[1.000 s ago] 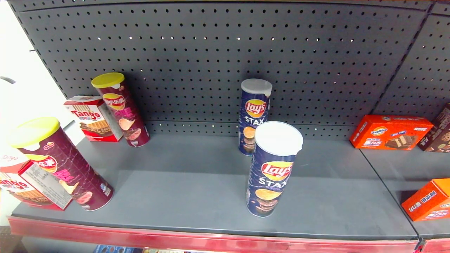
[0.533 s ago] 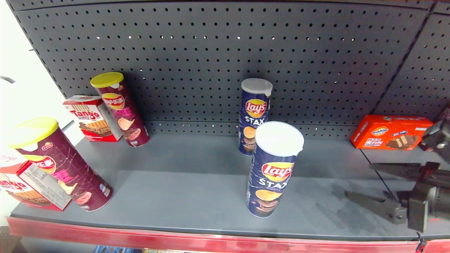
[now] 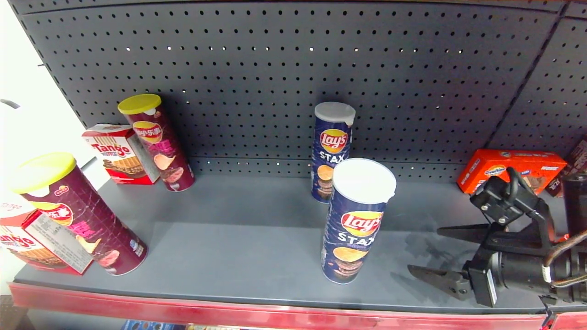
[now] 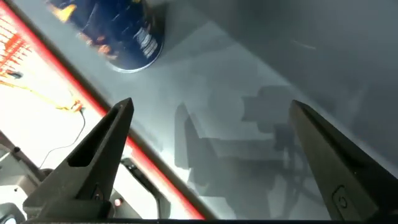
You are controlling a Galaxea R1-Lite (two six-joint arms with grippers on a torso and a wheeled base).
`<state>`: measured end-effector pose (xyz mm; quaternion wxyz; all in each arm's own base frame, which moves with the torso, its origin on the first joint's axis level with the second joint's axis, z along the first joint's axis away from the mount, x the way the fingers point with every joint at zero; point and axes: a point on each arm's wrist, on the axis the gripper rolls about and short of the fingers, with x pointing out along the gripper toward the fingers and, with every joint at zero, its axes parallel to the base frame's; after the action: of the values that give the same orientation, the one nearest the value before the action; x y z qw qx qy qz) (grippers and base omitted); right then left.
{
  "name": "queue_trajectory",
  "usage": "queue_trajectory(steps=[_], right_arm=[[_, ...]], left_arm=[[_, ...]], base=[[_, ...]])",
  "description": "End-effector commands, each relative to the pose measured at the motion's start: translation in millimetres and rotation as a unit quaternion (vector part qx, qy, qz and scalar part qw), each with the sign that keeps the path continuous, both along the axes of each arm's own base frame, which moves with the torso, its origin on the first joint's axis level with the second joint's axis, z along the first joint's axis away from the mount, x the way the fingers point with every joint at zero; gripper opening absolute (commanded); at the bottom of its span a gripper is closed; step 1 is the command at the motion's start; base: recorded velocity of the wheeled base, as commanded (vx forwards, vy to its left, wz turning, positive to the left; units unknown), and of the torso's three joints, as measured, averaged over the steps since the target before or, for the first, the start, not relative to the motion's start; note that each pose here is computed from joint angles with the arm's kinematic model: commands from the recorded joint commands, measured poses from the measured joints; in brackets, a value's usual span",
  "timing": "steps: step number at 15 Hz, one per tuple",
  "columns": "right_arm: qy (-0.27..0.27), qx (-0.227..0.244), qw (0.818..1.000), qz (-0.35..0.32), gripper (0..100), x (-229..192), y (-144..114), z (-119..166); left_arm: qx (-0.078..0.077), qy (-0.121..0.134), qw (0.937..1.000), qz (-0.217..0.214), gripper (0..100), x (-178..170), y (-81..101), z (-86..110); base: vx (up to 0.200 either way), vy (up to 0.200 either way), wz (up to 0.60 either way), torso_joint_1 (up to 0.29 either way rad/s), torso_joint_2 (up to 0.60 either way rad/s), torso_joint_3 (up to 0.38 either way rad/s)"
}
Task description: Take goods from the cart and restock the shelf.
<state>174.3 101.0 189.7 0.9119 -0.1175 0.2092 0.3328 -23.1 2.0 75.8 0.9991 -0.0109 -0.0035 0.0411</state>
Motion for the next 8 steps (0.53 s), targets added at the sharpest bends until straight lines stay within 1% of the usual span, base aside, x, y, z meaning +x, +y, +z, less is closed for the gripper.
queue_trajectory(steps=[1,8], right_arm=[[0.01,-0.008,1.0,0.002,100,15,11,-3],[0.015,-0.016,1.0,-0.004,100,48,31,-3]], left_arm=[[-0.001,0.001,1.0,0.0,100,0,0.0,0.1],[-0.001,0.001,1.0,0.0,100,0,0.0,0.1]], base=[[0.0,0.0,0.0,0.0,0.0,0.0],[0.0,0.0,0.0,0.0,0.0,0.0]])
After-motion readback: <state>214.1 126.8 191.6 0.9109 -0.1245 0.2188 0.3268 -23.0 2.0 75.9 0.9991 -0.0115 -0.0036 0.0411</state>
